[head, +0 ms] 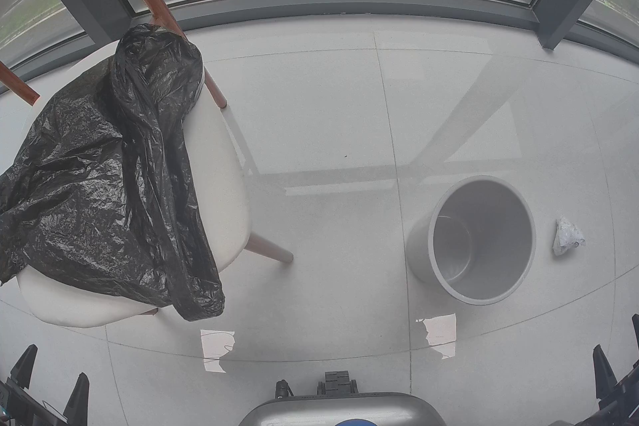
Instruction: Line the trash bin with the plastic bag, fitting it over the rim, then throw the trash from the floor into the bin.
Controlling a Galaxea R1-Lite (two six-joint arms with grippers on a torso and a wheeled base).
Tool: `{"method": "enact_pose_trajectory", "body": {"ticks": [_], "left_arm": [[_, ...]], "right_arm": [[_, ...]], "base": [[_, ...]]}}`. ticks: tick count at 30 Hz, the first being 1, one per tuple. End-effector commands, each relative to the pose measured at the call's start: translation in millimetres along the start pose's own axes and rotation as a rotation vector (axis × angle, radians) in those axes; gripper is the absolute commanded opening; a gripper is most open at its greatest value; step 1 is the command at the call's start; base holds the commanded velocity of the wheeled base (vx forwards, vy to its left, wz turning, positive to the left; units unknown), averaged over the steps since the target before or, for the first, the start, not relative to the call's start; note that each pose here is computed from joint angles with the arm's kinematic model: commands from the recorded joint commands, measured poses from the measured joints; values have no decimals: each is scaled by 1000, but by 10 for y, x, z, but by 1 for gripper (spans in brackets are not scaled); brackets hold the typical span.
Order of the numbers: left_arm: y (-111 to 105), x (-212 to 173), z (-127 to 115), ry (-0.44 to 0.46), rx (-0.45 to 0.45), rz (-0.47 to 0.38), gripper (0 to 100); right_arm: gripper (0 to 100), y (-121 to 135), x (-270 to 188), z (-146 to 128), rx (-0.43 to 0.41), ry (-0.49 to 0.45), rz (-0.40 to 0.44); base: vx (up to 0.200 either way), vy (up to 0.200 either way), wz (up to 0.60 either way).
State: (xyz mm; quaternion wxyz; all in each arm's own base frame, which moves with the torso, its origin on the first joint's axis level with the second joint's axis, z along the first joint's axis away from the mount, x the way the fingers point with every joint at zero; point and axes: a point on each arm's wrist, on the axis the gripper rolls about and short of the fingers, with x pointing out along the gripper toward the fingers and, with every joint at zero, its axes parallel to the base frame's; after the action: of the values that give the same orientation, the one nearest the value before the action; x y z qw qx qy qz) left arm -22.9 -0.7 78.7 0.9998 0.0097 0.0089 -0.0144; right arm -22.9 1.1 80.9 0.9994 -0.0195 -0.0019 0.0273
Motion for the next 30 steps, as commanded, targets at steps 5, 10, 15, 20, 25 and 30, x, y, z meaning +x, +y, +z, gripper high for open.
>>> {"method": "enact_pose_trajectory", "body": {"ticks": [5, 10, 15, 20, 25, 30], "left_arm": [[0, 7, -28, 10, 2, 2, 100], [8, 13, -24, -7, -1, 40, 100], [10, 13, -17, -14, 8, 46, 100], [49, -1, 1009, -144, -68, -74, 100], [14, 256, 1308, -55, -73, -241, 100], [-137, 804, 1935, 8, -70, -370, 100]], "right_arm": [[100, 2, 2, -52, -1, 3, 1], [100, 2, 2, -52, 1, 3, -1], [100, 1, 2, -52, 1, 3, -2], [100, 1, 2, -52, -1, 3, -2], [100, 1, 2, -52, 1, 3, -2], [100, 1, 2, -52, 1, 3, -2]], "base": [[0, 0, 0], [0, 0, 0], [0, 0, 0], [0, 0, 0], [0, 0, 0], [0, 0, 0]]}}
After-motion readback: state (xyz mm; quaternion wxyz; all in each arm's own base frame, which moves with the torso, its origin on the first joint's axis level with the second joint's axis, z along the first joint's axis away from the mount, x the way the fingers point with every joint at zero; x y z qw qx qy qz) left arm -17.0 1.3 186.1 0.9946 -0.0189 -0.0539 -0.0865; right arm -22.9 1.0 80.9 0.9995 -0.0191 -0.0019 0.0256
